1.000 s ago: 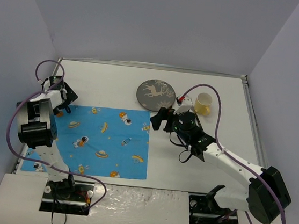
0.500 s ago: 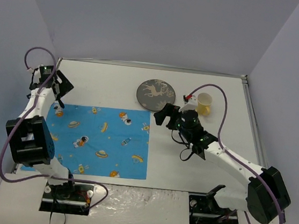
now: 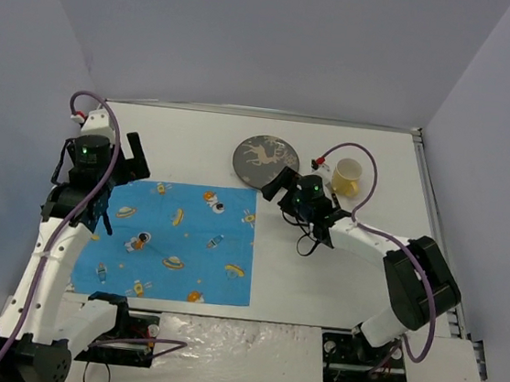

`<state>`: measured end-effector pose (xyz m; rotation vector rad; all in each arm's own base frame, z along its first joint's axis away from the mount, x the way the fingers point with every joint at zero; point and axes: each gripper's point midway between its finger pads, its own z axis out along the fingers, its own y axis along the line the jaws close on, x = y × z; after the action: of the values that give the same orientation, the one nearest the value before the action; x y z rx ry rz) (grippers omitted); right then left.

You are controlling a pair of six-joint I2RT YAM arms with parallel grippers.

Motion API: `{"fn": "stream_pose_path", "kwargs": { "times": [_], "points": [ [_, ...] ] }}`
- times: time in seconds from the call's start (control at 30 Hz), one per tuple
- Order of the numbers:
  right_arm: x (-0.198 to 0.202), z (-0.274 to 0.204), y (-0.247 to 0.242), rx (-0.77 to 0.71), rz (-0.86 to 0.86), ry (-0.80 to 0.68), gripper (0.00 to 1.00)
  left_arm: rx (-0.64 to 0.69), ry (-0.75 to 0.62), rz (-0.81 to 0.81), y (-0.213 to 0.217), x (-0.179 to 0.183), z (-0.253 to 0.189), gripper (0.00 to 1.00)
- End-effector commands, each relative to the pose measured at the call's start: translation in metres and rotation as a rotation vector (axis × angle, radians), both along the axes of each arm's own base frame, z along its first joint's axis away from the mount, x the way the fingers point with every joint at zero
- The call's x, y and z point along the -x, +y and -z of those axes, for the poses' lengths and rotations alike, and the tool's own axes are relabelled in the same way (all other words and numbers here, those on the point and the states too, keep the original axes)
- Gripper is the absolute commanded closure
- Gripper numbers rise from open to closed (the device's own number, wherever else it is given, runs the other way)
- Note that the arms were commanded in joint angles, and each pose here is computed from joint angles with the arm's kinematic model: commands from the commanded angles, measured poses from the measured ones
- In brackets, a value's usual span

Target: Set the dinner table for one person

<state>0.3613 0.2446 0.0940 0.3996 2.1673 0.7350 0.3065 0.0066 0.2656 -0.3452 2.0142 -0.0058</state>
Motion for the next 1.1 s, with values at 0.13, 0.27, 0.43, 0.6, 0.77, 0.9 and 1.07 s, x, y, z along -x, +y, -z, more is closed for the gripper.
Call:
{"fn": "stream_pose_path", "kwargs": {
  "times": [0.13,0.27,0.43,0.6,0.77,0.9,1.07],
  "points": [
    [-0.044,-0.021,0.02,-0.213,0.071,-0.071,0.07,-0.089,-0.004,0.127,-0.015,0.007,0.008,0.03],
    [-0.053,-0.008,0.017,-0.261,0.129,-0.048,0.08,-0.095,-0.006,0.165,-0.022,0.007,0.01,0.03],
    [-0.065,0.012,0.0,-0.321,0.252,-0.055,0.11,-0.107,0.006,0.173,-0.022,0.007,0.014,0.03],
    [-0.073,0.021,-0.005,-0.406,0.316,-0.055,0.12,-0.108,0.016,0.161,-0.02,0.007,0.016,0.03],
    [-0.079,0.034,-0.007,-0.437,0.374,-0.03,0.12,-0.112,0.02,0.15,-0.018,0.007,0.017,0.03],
    [-0.084,0.044,-0.011,-0.455,0.433,-0.002,0.14,-0.114,0.021,0.144,-0.017,0.008,0.017,0.03],
    [-0.09,0.057,-0.013,-0.475,0.501,0.047,0.17,-0.116,0.023,0.138,-0.016,0.008,0.017,0.03]
  ]
}}
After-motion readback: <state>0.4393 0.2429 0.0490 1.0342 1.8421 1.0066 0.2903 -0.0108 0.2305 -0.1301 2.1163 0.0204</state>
